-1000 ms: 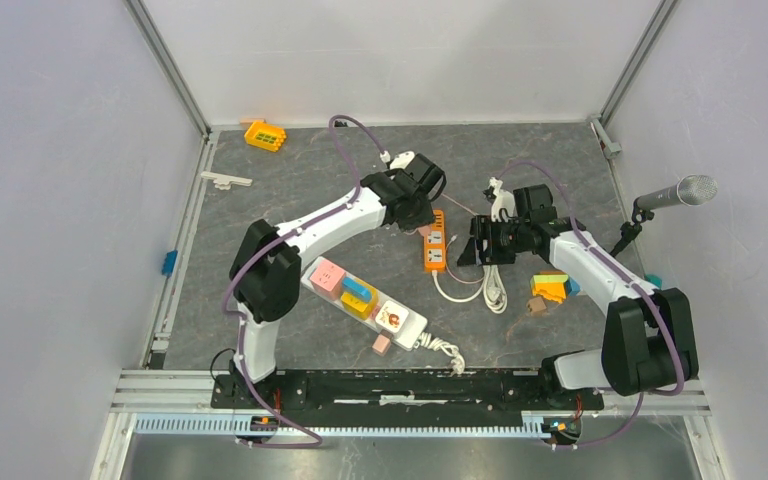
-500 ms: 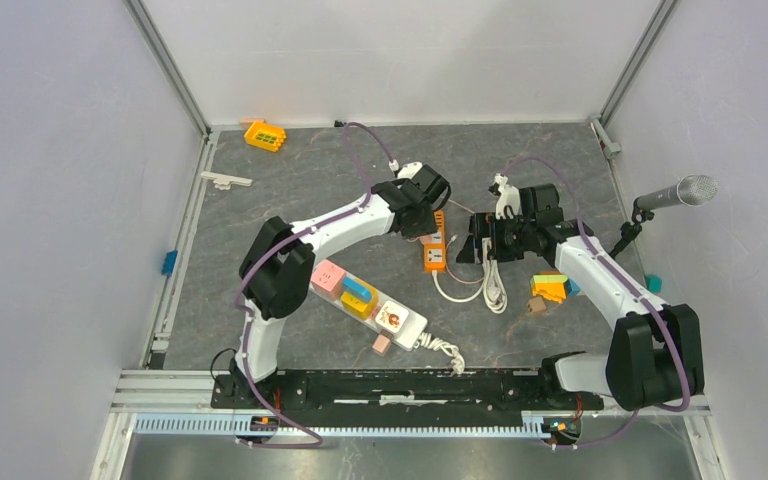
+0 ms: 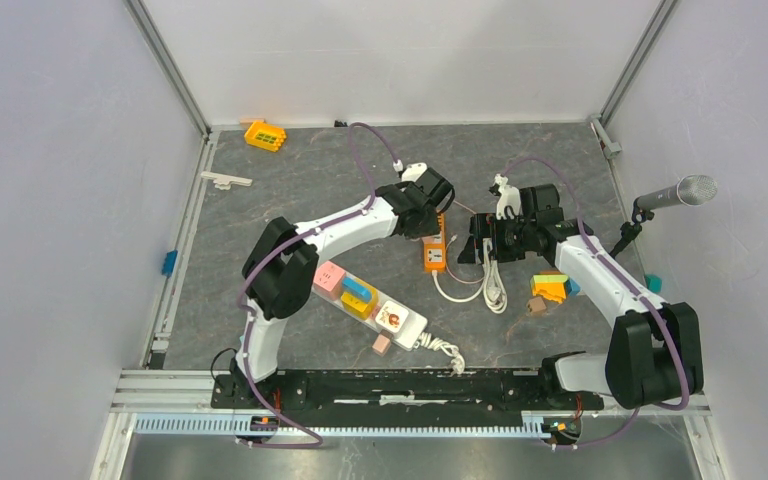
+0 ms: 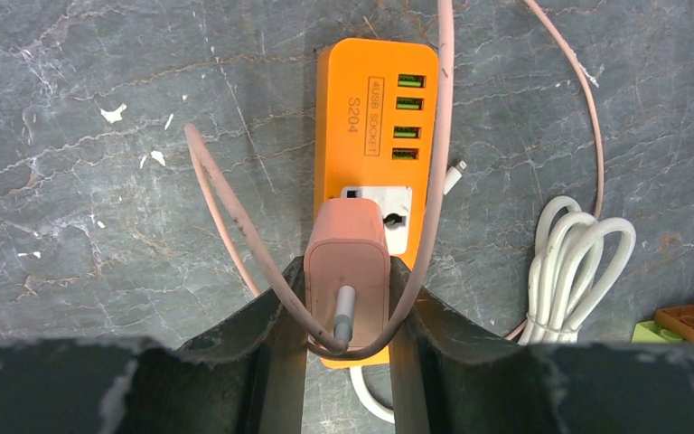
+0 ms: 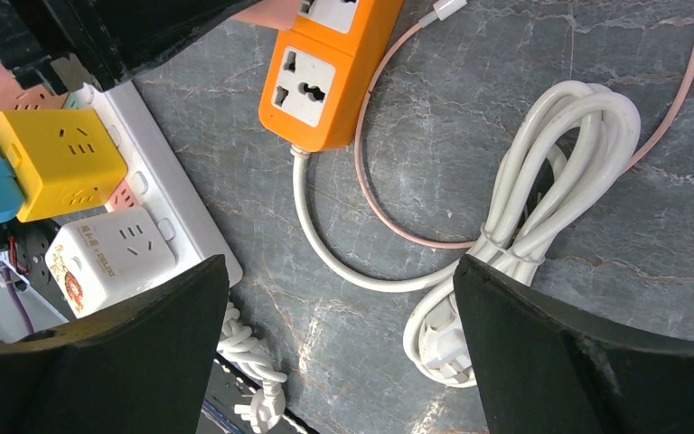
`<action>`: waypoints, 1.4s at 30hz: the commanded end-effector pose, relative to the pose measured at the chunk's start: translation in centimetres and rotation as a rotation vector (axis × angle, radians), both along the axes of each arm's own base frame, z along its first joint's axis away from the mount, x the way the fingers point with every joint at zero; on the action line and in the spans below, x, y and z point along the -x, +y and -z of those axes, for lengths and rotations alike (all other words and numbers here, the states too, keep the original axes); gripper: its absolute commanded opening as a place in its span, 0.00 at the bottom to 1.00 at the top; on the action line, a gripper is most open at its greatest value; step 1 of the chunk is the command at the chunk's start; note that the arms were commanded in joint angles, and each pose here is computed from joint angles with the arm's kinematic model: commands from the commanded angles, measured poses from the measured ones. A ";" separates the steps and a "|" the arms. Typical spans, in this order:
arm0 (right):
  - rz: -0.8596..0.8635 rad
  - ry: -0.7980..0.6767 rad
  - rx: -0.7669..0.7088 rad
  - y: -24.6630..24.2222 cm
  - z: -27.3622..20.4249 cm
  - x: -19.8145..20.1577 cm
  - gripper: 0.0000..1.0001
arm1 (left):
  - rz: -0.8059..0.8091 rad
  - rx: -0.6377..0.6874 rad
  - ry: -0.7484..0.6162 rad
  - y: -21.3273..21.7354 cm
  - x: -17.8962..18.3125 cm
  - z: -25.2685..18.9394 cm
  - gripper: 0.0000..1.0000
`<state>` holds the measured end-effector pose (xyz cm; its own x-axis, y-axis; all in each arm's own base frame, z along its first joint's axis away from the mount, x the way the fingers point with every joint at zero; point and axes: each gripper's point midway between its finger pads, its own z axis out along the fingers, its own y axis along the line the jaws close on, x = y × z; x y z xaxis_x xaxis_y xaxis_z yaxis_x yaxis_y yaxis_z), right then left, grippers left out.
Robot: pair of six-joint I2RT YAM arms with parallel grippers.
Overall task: Insert the plug
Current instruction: Insert the plug into the socket.
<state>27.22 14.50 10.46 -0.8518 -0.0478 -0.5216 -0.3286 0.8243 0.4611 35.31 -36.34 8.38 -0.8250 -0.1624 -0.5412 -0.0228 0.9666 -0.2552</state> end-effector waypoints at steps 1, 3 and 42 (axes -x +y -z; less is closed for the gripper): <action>-0.006 -0.031 0.009 -0.2 -0.4 -0.7 0.98 | -0.023 -0.058 -0.027 0.7 -0.6 1.2 0.02; -0.005 -0.029 0.010 -0.2 -0.4 -0.7 0.98 | -0.020 -0.062 -0.017 0.6 -0.6 1.7 0.02; 0.032 -0.025 0.038 -1.3 0.6 0.1 0.98 | 0.099 -0.363 0.215 1.6 7.8 11.9 0.02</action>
<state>26.72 13.50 9.16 -0.8627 -0.0468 -0.5036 -0.3015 0.8470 0.4378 35.01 -37.35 6.50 -0.7774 -0.0506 -0.6270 -0.0020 0.9970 -0.0779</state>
